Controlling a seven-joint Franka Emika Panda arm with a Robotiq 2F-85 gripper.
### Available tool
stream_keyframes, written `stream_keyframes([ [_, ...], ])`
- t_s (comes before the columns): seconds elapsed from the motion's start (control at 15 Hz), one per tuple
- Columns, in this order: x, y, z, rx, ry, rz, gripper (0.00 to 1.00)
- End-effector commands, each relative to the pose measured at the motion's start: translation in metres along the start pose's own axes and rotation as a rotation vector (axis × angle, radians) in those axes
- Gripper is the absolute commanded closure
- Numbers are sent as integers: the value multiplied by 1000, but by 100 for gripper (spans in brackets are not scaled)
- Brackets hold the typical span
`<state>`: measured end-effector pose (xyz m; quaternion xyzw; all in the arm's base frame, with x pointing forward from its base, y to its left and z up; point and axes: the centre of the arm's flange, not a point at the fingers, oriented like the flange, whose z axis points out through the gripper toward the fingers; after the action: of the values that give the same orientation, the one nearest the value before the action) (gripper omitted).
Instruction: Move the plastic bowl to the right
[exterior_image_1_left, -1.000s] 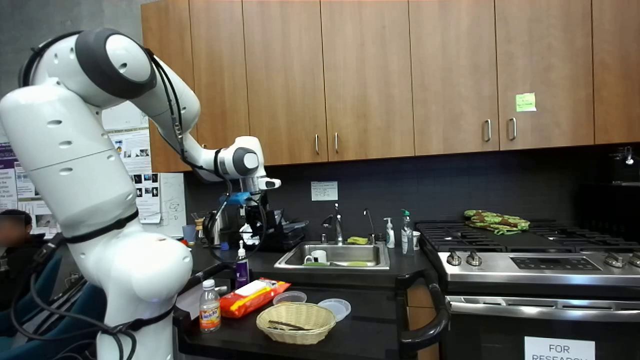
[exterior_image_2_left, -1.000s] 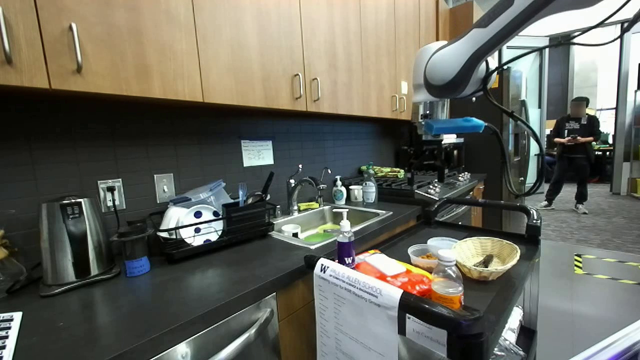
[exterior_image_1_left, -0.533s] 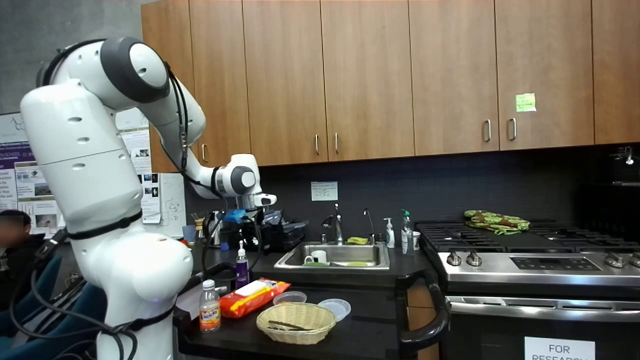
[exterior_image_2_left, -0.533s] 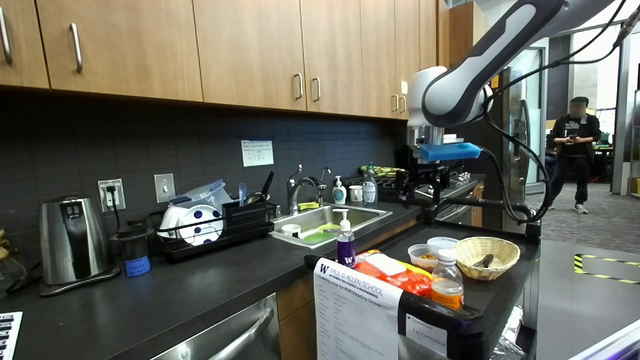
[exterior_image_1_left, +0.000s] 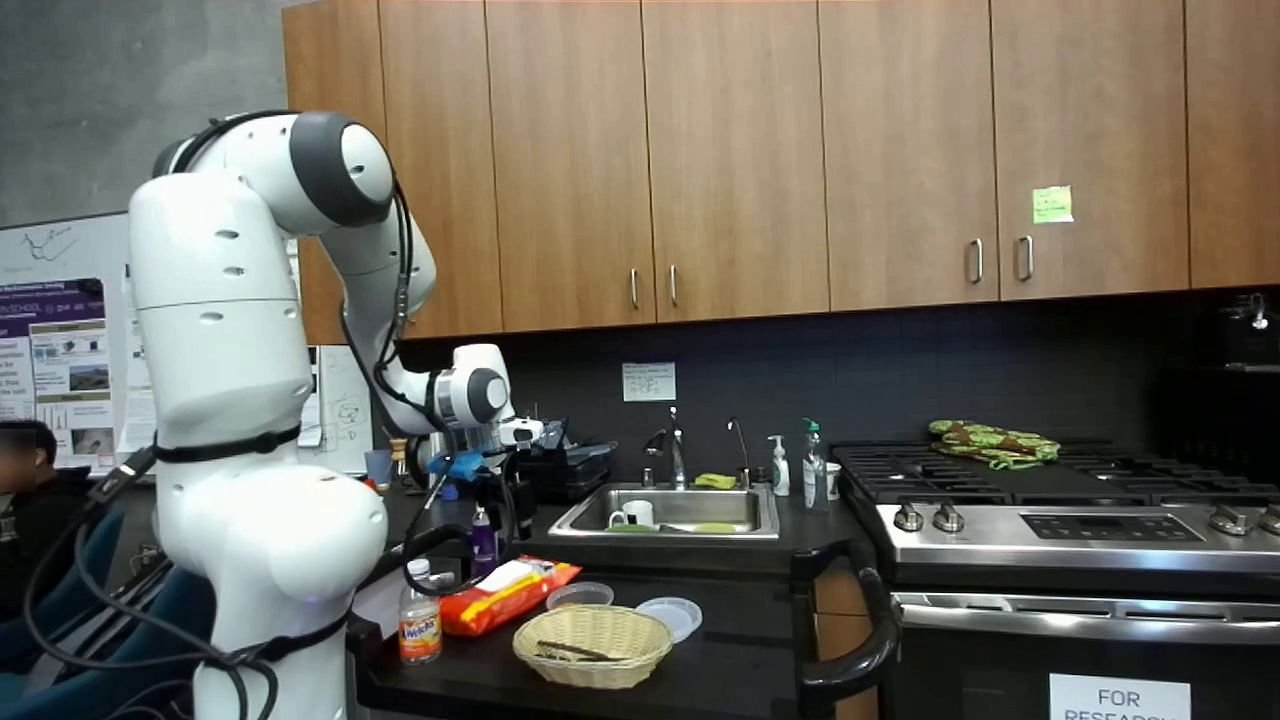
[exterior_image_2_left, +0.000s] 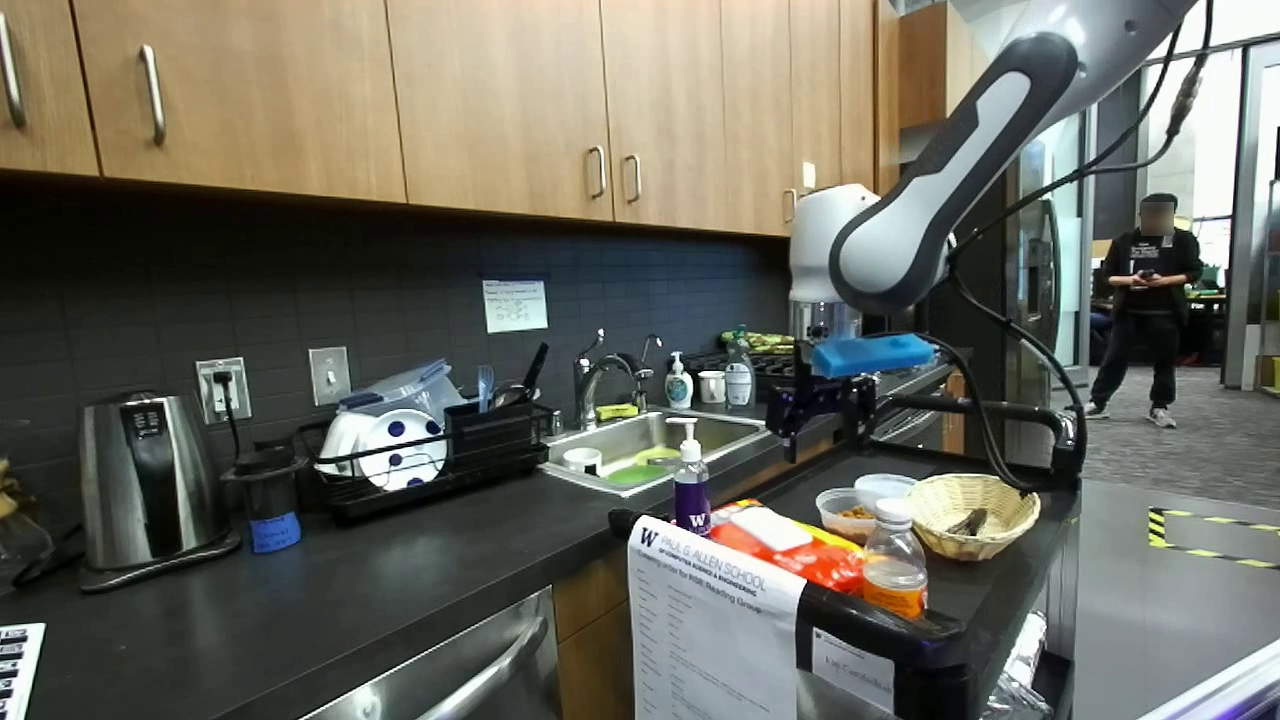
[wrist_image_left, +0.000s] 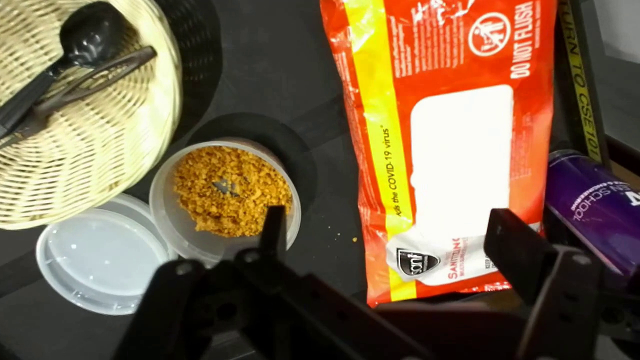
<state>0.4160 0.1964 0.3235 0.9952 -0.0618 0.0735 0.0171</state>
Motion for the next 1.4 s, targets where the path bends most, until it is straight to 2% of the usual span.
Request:
stream_keyframes([
  [0.0,3,-3,5,-6,1,5,0],
  [0.8,4,-3,8,-6,-5,7,0],
  [1.33,30,34,40,18,-23,-22,0],
])
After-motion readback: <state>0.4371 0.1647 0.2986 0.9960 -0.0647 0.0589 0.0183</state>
